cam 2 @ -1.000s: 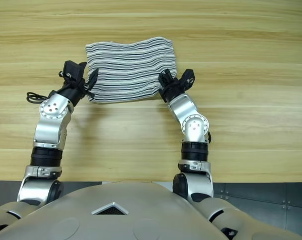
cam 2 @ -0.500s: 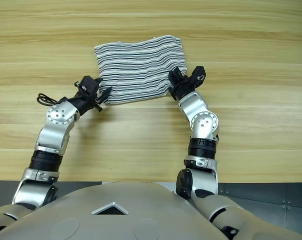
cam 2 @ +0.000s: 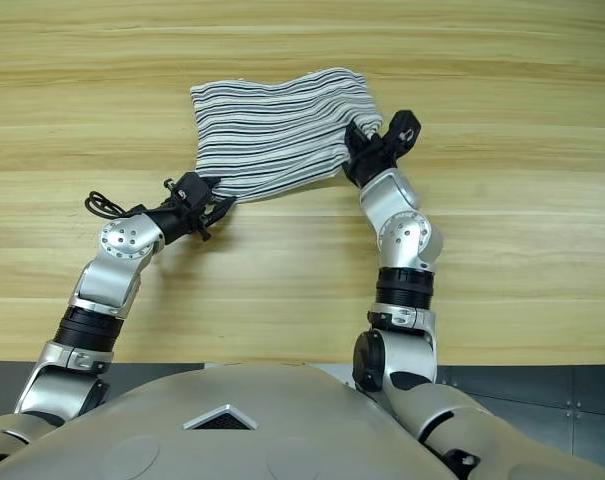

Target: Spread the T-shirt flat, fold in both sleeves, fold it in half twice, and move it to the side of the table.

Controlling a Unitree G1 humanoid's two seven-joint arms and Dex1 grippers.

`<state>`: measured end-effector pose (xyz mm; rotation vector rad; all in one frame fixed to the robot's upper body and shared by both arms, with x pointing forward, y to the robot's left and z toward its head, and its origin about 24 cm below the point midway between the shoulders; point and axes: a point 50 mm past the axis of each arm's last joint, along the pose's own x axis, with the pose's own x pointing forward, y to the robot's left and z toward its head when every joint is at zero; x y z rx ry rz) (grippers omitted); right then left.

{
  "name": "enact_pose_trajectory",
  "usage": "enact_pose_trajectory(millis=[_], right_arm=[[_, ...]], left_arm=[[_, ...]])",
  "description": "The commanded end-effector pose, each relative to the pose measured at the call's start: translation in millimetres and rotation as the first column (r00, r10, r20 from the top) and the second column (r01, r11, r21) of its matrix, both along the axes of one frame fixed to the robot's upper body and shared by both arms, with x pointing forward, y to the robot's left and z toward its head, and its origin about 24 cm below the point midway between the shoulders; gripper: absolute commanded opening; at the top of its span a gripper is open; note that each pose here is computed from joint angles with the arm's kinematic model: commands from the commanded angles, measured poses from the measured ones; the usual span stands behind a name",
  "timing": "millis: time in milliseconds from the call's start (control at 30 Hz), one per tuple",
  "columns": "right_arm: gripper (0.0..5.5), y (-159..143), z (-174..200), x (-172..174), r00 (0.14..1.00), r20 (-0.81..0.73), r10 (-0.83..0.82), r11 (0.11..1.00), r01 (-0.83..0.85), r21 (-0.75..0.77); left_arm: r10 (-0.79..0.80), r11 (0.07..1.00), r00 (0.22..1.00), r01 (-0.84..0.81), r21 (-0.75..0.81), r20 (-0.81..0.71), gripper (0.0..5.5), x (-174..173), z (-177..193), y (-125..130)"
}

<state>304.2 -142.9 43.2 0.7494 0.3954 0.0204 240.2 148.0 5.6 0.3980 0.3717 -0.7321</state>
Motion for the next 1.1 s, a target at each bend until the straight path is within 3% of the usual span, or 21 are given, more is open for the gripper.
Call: enact_pose_trajectory(millis=[33, 133, 233, 433, 567, 700, 867, 967, 1100], right_arm=[[0.18, 6, 23, 10, 0.992, 0.115, 0.042, 0.996, -0.032, -0.086], [0.18, 22, 36, 17, 0.98, 0.166, 0.113, 0.988, -0.094, -0.12], [0.18, 65, 29, 10, 0.931, 0.098, 0.353, 0.932, -0.339, -0.132], [0.18, 147, 21, -17, 0.69, 0.018, 0.724, 0.679, -0.707, -0.198], [0.16, 189, 15, -38, 0.505, -0.013, 0.863, 0.486, -0.838, -0.25], [0.16, 179, -7, -15, 0.601, -0.132, 0.788, 0.548, -0.783, -0.292], [0.16, 155, -21, 7, 0.707, -0.166, 0.688, 0.635, -0.696, -0.334], [0.87, 149, -28, 10, 0.715, -0.189, 0.673, 0.647, -0.693, -0.32], [1.5, 157, -22, 6, 0.636, -0.157, 0.755, 0.594, -0.766, -0.246]], left_arm=[[0.012, 1.0, 0.998, -0.012, 0.0, -0.057, 2.07, -5, -8, 0], [-0.001, 1.0, 0.997, 0.0, -0.017, -0.074, 2.07, -7, -10, -4], [-0.011, 1.0, 0.998, 0.01, -0.027, -0.062, 2.07, -3, -5, -8], [-0.016, 0.999, 0.999, 0.014, -0.046, -0.038, 2.07, 3, 2, -13], [-0.018, 0.998, 1.0, 0.016, -0.054, -0.022, 2.07, 8, 6, -16], [-0.022, 0.997, 1.0, 0.022, -0.072, 0.005, 2.07, 7, 13, -18], [-0.029, 0.995, 0.999, 0.031, -0.091, 0.023, 2.07, 2, 19, -20], [-0.033, 0.994, 0.999, 0.036, -0.099, 0.035, 2.07, 1, 24, -21], [-0.036, 0.994, 0.998, 0.04, -0.097, 0.048, 2.07, 0, 28, -20]])
